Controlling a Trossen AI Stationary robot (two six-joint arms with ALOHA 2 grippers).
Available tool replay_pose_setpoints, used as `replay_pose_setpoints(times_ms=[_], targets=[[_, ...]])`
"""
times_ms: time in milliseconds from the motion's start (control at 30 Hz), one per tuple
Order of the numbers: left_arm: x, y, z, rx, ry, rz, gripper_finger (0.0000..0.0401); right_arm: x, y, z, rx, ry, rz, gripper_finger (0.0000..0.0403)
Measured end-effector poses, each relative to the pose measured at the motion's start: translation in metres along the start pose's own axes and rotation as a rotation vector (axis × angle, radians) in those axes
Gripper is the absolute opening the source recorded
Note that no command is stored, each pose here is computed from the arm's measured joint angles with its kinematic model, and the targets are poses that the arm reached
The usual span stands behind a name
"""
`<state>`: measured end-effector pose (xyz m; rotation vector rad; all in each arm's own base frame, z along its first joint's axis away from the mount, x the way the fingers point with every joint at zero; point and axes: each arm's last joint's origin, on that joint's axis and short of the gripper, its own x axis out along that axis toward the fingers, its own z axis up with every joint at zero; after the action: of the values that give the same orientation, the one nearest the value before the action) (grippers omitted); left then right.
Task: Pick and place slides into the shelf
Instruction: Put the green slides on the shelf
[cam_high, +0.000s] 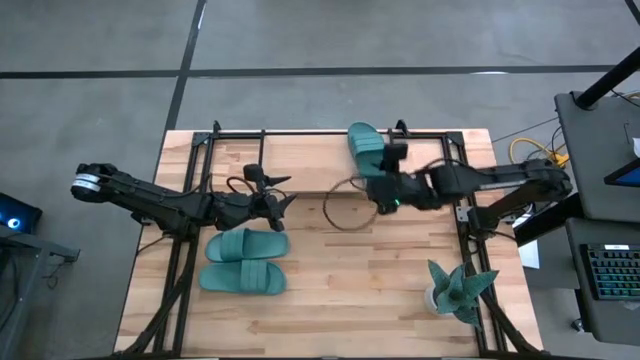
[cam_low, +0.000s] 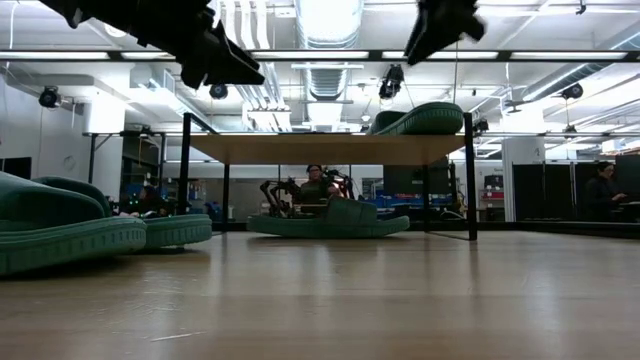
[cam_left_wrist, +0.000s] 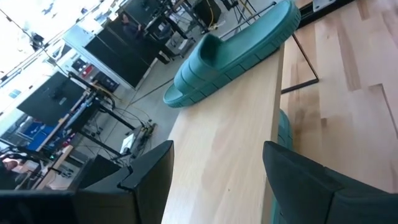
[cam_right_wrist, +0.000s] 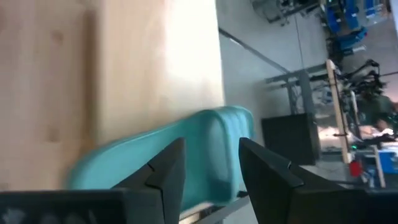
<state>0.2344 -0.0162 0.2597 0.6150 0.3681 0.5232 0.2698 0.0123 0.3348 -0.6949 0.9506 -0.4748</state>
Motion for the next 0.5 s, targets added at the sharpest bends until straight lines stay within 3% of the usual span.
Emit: replay_pose_setpoints(times_ms=[267,500], targets=[[-0.002,0.003,0.001,-0.011,-0.009,0.008,0.0231,-0.039,0.047,0.0,-0.001,-0.027,0.012,0.0131],[-0.003,0.004,0.002,-0.012,-0.011,0.009,0.0231,-0.034,0.078,-0.005,-0.06,0.083,0.027,0.017]])
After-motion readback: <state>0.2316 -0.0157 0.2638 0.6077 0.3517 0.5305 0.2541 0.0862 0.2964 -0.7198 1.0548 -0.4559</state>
